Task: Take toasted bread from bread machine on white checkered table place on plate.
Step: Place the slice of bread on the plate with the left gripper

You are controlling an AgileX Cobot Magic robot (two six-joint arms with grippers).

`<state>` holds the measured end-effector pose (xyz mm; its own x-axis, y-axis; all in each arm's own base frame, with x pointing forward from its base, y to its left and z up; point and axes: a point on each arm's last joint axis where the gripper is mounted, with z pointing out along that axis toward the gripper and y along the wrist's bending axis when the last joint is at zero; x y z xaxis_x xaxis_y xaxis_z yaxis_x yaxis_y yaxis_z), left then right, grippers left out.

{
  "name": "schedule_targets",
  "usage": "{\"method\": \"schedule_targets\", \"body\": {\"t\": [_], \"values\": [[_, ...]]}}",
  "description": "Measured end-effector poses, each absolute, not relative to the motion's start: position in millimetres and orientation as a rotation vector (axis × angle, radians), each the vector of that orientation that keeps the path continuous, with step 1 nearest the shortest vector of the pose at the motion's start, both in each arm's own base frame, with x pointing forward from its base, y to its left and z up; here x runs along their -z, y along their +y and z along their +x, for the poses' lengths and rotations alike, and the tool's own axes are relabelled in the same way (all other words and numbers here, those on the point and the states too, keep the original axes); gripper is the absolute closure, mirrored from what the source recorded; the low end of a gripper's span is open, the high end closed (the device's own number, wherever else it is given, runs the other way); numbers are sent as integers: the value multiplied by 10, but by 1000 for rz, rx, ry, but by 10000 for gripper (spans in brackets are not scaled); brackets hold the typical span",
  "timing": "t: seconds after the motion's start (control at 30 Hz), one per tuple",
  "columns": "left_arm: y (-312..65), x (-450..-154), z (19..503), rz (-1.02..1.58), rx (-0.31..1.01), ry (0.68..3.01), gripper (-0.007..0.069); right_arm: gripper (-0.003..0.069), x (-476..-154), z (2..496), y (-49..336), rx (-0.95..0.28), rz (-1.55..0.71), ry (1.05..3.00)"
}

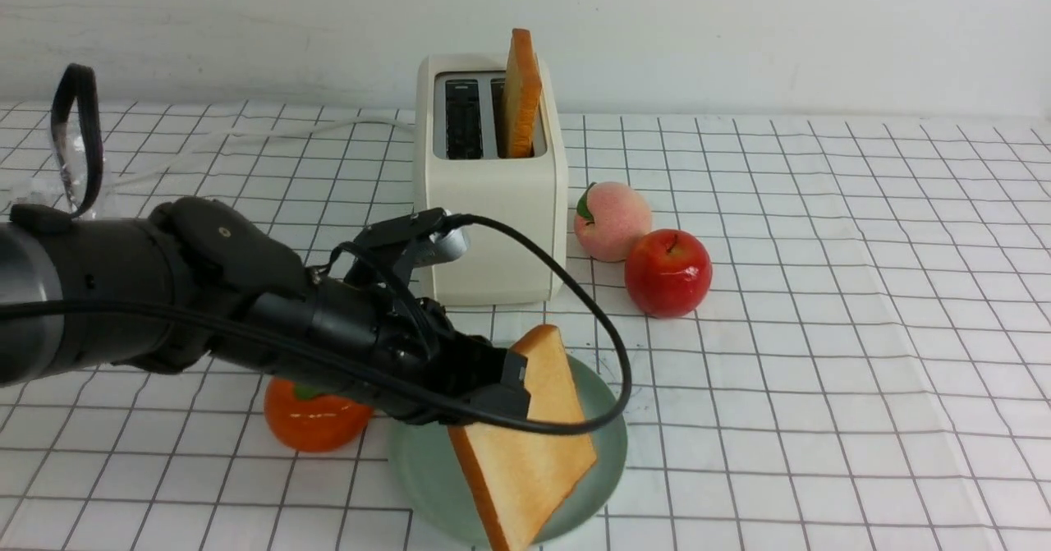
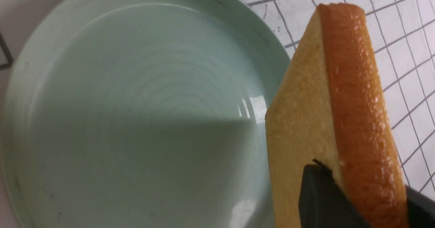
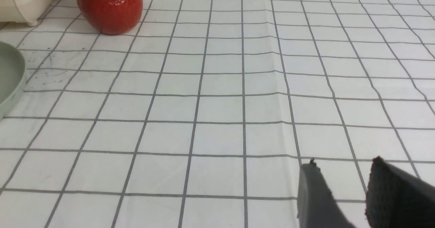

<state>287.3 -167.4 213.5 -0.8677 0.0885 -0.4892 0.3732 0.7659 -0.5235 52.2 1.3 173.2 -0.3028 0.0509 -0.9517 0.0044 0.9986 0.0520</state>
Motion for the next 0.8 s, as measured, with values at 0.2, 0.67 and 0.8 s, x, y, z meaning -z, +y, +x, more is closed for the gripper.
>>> {"method": "schedule_targets", "body": {"t": [0.2,0.67,0.8], "values": [[-1665,-2113,2923,320,845,2495,506,418,-1732,522,13,-46,40,1878],[-1659,-2132,2964,282,833,2457,506,418,-1732,522,13,-46,40,1878],[-1659,-2132,2965,335,814,2440,498,418,-1732,522,13,-46,40,1878]]}}
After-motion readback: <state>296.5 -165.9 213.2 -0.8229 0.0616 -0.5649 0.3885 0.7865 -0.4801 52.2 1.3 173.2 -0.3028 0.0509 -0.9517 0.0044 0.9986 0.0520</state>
